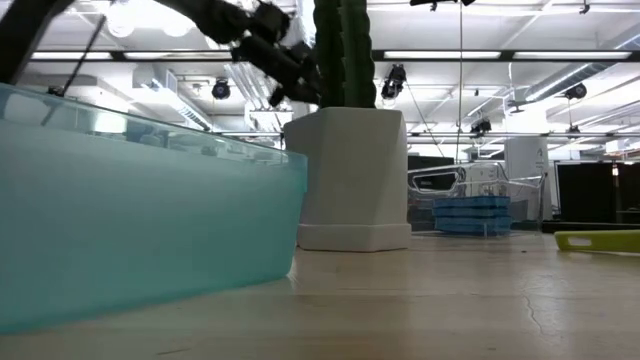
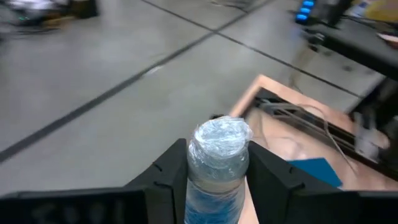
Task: Pick & Place Kitchen Sink Supplies
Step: Put the blue liquid detergent into the left transparent bin
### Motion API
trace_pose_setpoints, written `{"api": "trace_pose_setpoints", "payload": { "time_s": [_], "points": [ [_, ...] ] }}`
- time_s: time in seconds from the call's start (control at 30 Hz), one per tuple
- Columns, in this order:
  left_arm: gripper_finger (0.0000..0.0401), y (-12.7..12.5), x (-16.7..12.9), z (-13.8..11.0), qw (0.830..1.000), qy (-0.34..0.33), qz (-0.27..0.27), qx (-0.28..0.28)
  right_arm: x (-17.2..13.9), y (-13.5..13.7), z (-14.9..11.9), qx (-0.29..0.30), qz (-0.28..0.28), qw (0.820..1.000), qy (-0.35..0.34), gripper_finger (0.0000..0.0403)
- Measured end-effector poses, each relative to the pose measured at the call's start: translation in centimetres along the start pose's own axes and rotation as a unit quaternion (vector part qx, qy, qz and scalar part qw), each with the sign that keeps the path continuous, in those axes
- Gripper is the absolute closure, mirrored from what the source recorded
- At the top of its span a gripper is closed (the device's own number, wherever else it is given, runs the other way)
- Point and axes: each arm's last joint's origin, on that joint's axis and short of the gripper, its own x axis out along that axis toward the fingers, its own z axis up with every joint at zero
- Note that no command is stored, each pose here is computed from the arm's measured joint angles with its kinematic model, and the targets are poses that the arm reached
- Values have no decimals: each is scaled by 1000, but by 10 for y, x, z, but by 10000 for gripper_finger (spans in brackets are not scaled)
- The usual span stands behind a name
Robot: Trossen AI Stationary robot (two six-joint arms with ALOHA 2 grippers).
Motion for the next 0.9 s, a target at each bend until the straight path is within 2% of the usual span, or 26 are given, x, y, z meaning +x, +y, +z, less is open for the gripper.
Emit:
{"api": "trace_pose_setpoints", "payload": {
  "time_s": [0.2,0.43,0.67,0.9],
  "points": [
    [274,-14,-56,23,997,-17,78,-7,0,0,0,-21,0,1000,0,37],
    [272,-37,-117,33,987,-22,158,-31,0,1,2,-13,4,1000,-6,37],
    [270,-60,-171,30,970,-34,229,-75,0,1,2,-18,4,1000,-6,37],
    [276,-89,-197,17,953,-30,286,-92,0,1,1,-35,5,999,-6,37]
  ]
}}
